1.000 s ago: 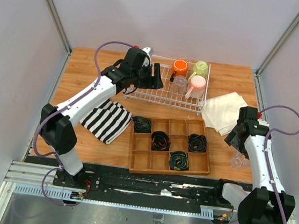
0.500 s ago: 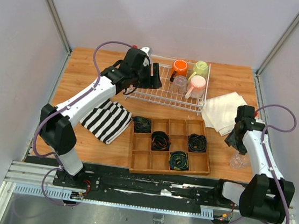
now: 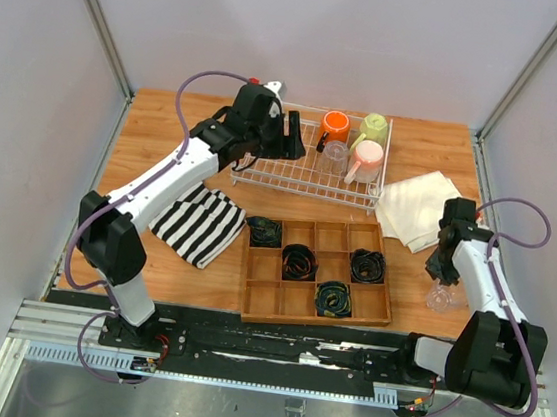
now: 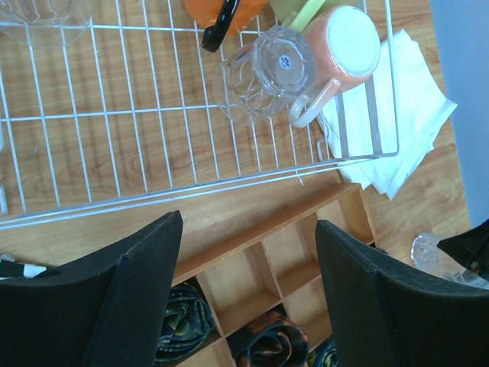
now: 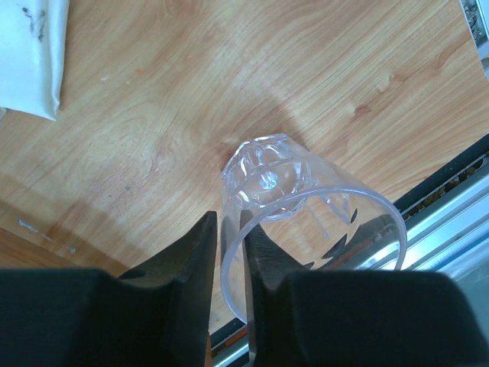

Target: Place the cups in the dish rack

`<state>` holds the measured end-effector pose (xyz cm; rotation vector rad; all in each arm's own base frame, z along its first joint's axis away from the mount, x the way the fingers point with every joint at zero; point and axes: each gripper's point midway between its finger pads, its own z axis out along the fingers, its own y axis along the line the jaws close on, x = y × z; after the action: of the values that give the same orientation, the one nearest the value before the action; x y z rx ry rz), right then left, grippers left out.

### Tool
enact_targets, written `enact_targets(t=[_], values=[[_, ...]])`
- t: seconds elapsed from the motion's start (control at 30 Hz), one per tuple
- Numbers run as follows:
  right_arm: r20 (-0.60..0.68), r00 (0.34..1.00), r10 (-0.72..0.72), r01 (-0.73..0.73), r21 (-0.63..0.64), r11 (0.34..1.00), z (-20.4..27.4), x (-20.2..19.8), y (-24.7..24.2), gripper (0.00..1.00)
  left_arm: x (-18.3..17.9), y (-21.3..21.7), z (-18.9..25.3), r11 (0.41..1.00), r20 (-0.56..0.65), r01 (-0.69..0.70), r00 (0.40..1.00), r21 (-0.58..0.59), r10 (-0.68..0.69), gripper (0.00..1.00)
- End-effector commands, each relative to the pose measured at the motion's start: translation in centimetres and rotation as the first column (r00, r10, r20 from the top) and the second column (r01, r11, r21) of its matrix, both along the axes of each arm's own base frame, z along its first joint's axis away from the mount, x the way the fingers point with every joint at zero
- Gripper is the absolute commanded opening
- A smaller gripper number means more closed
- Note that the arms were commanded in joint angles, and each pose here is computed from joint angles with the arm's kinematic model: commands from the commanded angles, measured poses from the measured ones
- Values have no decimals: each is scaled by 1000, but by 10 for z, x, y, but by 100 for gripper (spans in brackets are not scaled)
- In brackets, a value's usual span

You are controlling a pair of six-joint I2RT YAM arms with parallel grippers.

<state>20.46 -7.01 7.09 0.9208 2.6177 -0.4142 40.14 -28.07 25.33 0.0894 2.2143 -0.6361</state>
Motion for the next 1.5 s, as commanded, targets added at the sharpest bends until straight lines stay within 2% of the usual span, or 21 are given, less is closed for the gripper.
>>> enact_targets(t=[0.0, 0.1, 0.23, 0.37, 0.5, 0.67, 0.87, 0.93, 1.03, 1.17, 1.27, 1.37, 1.47], values=[[-27, 999, -26, 26, -14, 1000, -9, -9, -8, 17, 5, -12, 18, 998, 48, 48, 998, -32, -47, 76], [-30, 999, -23, 23, -9, 1000, -11, -11, -8, 1, 4, -15, 17, 997, 39, 67, 997, -44, -66, 81], [-13, 1000, 10, -10, 8, 1000, -5, -5, -5, 1, 5, -18, 13, 989, 5, 104, 995, -108, -105, 84], [55, 996, 69, -72, 53, 996, 25, 15, 3, 1, 2, -26, 4, 958, -49, 167, 982, -234, -183, 86], [261, 953, 156, -190, 113, 975, 85, 54, 21, 1, -6, -33, 2, 911, -82, 204, 965, -358, -249, 86], [547, 812, 203, -358, 192, 914, 153, 96, 59, 1, -12, -35, 3, 868, -90, 219, 954, -446, -287, 86], [760, 640, 114, -539, 338, 772, 212, 131, 110, 1, -18, -45, 13, 807, -93, 245, 934, -538, -345, 87], [808, 587, 52, -597, 388, 702, 230, 140, 126, 1, -20, -47, 17, 780, -86, 249, 929, -574, -361, 87], [850, 522, -74, -682, 468, 562, 251, 151, 149, 1, -23, -49, 23, 727, -84, 248, 918, -640, -388, 89], [844, 488, -224, -743, 536, 401, 265, 158, 165, 1, -30, -53, 26, 659, -90, 245, 898, -711, -430, 88], [820, 506, -270, -758, 571, 315, 266, 158, 174, 1, -37, -54, 28, 594, -113, 206, 884, -778, -454, 89], [813, 514, -273, -770, 578, 270, 268, 157, 186, 1, -41, -55, 37, 515, -91, 195, 874, -835, -477, 89], [812, 512, -279, -781, 575, 241, 273, 157, 198, 1, -41, -57, 34, 489, -116, 160, 866, -857, -487, 89]])
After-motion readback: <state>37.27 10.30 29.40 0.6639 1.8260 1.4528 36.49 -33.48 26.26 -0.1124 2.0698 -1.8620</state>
